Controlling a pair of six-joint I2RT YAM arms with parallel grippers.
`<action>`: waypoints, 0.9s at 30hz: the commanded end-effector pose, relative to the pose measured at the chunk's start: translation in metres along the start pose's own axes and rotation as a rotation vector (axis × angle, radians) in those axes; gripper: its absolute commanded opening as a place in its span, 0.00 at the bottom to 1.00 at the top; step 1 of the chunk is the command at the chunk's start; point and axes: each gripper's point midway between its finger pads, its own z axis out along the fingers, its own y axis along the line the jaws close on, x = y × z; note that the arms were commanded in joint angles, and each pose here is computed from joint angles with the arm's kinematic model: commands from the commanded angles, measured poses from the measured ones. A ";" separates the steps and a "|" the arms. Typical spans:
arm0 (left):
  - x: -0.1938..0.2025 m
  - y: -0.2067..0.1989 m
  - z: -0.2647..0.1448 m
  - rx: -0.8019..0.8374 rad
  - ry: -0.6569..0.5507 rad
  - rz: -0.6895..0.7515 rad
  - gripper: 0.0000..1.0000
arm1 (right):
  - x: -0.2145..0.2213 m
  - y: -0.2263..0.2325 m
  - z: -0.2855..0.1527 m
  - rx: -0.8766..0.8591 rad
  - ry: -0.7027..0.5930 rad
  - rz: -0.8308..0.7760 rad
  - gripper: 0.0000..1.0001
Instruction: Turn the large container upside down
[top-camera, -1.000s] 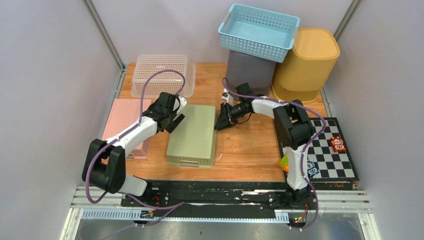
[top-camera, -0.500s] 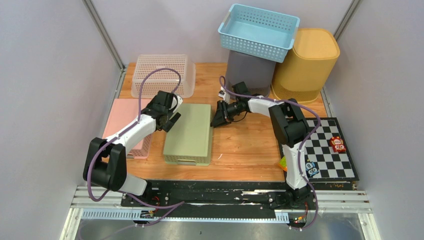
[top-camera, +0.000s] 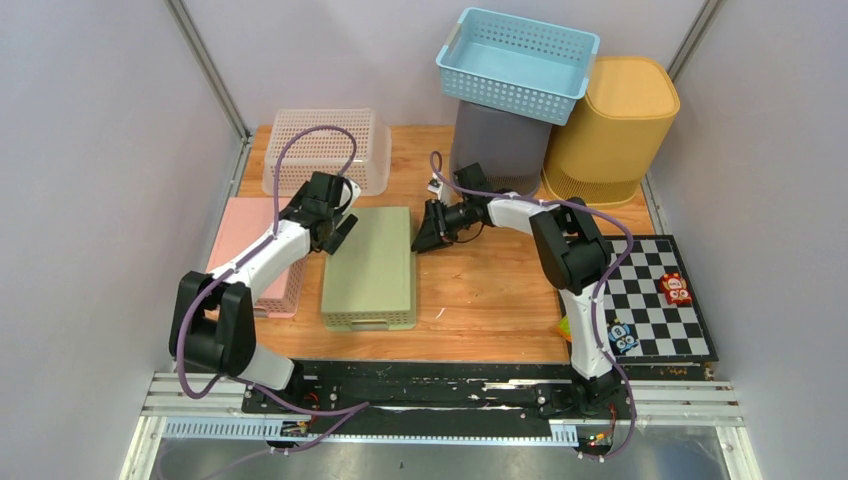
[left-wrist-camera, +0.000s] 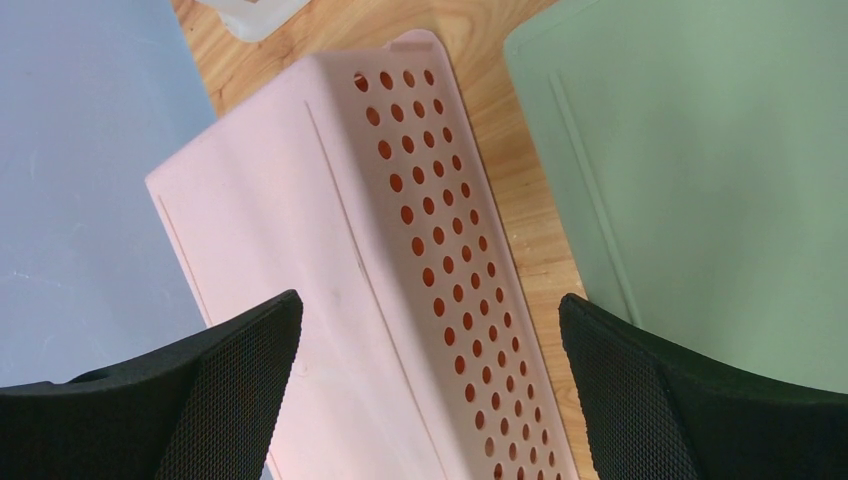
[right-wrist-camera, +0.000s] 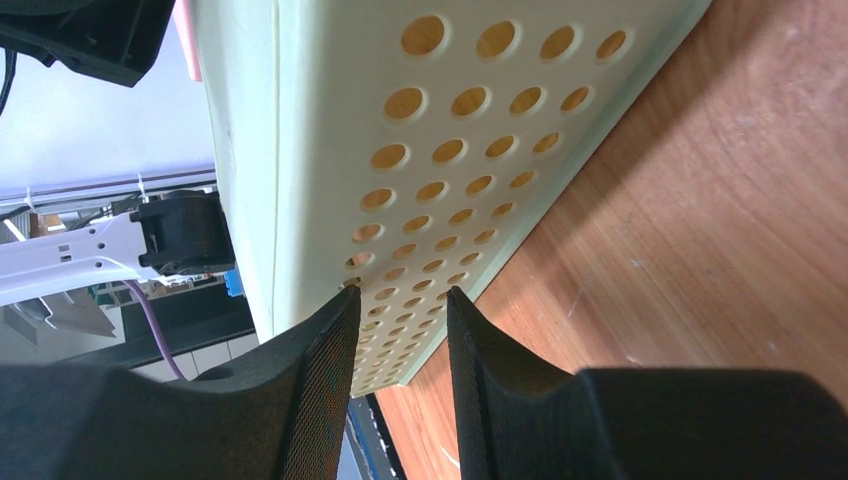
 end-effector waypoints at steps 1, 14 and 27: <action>0.000 -0.002 0.007 0.013 0.017 -0.008 1.00 | 0.002 0.004 0.015 -0.007 0.016 -0.001 0.41; -0.009 -0.012 0.028 0.039 0.042 -0.019 1.00 | 0.002 0.013 -0.001 0.025 -0.007 -0.049 0.41; -0.030 -0.012 0.028 0.077 0.019 -0.041 1.00 | -0.015 0.014 0.009 0.015 -0.013 -0.051 0.42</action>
